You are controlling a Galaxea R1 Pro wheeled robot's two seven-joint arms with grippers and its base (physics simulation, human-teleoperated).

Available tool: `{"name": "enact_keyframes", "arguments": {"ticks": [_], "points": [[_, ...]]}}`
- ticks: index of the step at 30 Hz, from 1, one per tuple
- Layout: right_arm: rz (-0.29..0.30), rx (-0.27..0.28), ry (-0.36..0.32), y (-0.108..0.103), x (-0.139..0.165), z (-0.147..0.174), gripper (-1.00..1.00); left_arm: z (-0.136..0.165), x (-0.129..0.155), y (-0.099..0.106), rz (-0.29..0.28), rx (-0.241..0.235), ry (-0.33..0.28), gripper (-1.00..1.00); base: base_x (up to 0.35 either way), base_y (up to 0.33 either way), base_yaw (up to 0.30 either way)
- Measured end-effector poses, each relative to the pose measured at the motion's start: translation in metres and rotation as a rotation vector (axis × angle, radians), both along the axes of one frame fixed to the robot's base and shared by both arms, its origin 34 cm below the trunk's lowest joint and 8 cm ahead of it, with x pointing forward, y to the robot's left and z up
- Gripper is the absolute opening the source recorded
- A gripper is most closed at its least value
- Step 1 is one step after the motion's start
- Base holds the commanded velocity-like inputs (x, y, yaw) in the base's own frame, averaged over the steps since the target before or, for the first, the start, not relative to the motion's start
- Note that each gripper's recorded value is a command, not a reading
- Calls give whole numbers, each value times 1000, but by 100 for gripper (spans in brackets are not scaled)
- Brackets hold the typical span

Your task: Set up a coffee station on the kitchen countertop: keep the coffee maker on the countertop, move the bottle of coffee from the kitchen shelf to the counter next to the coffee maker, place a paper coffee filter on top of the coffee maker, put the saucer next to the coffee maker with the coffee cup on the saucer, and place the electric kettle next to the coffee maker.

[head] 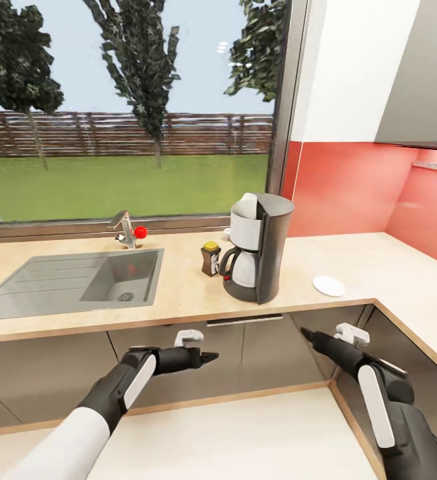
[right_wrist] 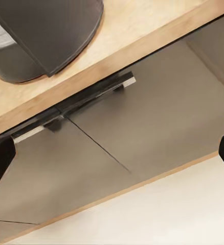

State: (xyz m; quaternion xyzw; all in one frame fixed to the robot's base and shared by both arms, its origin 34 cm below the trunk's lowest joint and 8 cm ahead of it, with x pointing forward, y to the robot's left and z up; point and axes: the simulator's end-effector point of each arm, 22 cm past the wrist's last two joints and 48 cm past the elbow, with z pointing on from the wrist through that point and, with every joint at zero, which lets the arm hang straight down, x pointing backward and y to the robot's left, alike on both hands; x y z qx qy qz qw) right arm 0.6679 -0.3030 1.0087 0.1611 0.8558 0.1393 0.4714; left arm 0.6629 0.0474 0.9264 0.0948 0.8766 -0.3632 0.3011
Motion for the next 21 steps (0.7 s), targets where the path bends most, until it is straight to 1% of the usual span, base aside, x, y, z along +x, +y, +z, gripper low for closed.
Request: {"name": "enact_keyframes", "arguments": {"ticks": [2, 5, 7, 8, 9, 11, 13, 21], "points": [[5, 19, 2, 2, -1, 2, 100, 2, 1, -1, 10, -16, 2, 100, 0, -25, 0], [21, 47, 35, 7, -6, 0, 100, 2, 0, -1, 17, -26, 0, 100, 0, -175, 0], [15, 60, 38, 4, -7, 2, 100, 2, 1, 0, 20, -28, -5, 100, 0, -242, 0], [0, 72, 38, -2, -8, 3, 100, 2, 2, 0, 24, -29, -16, 100, 0, -263, 0], [-12, 80, 37, -7, -9, 4, 100, 3, 5, 1, 33, -29, -43, 100, 0, -266, 0], [-18, 86, 35, -10, -10, 5, 100, 5, 9, 2, 43, -32, -68, 100, 0, -269, 0], [-21, 89, 34, -11, -10, 5, 100, 6, 10, 1, 45, -33, -78, 100, 25, -271, 0], [-18, 98, 32, -10, -10, 5, 100, 5, 9, -3, 46, -41, -78, 100, 108, -266, 0]]}}
